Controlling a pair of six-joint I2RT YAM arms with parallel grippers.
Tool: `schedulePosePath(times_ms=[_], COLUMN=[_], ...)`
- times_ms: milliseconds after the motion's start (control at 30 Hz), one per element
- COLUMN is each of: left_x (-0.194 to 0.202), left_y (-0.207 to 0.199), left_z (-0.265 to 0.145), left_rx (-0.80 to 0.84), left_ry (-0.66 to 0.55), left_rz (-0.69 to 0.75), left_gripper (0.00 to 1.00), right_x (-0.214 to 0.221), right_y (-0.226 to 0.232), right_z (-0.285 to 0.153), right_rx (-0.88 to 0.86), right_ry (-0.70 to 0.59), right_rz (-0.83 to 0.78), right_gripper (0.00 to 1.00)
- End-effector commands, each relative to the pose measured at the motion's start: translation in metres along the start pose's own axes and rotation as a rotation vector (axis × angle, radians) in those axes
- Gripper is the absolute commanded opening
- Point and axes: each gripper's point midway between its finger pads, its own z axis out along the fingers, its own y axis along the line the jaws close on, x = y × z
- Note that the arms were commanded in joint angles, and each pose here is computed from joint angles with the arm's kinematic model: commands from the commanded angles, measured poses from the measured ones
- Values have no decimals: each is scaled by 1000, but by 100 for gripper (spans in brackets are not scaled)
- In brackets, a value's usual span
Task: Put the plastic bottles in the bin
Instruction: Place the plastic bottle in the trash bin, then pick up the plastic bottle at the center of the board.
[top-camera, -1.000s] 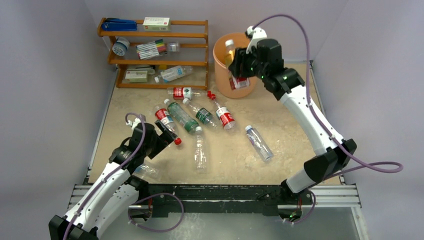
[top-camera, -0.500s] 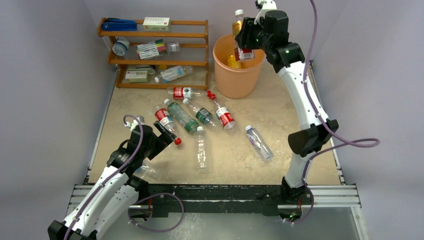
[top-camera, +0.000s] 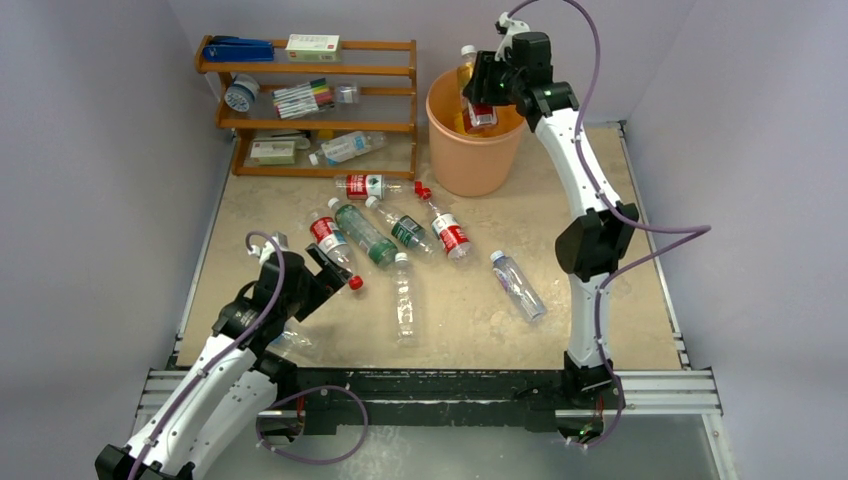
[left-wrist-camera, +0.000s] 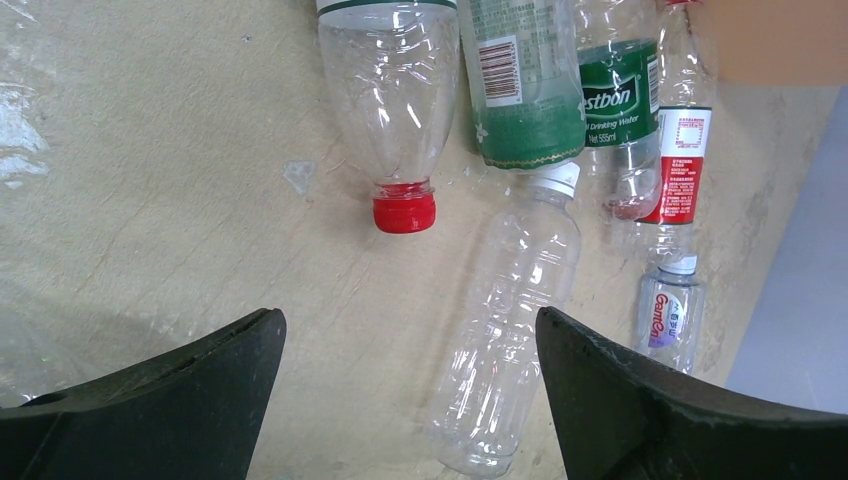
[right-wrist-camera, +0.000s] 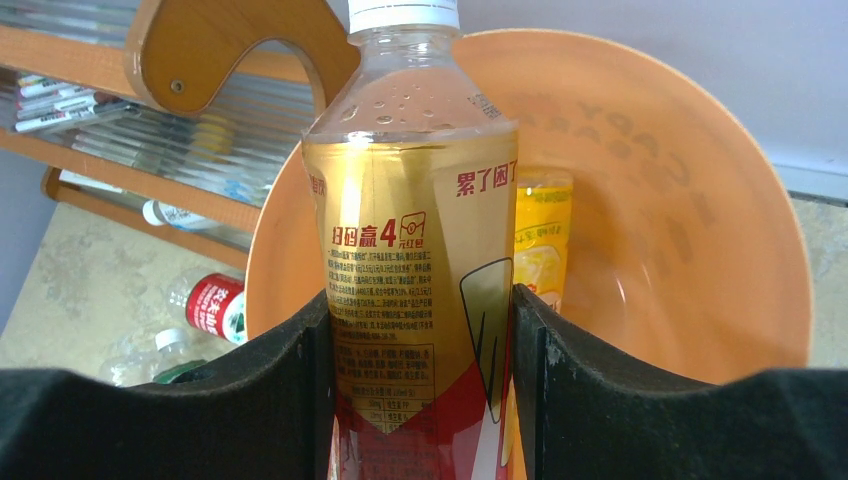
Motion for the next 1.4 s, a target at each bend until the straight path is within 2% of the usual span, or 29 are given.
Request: schedulePosePath(times_ms=[0,133,300,533,700,1100,1367], left_x=[-2,-2,-1,1,2,6,8], left_y=[-3,-3,-3,-4,-4,-8,-12], left_z=[-1,0,3,9,12,23,29], left_rx=[14,14,12,13,11,37,53], left_ry=[-16,-14,-9,-2,3,16,24], left_rz=[-10,-12,-10,-12,-10,-9,-15], left_gripper=[96,96,96,96,96,98,99], right_x=[-37,-21,-24,-35,-9,82,171], right_y=[24,22,21,22,31,53,102], right_z=[-19,-21,-41,-85,-116,-176,-184], right_rx=[-94,-95,-81,-58,-108,-224,-354], right_ry=[-99,-67,-84,-129,-117,-15,117], right_rz=[-5,-4,-12,-21,-22,-21,11], right_gripper=[61,80,88,90,91,91,90])
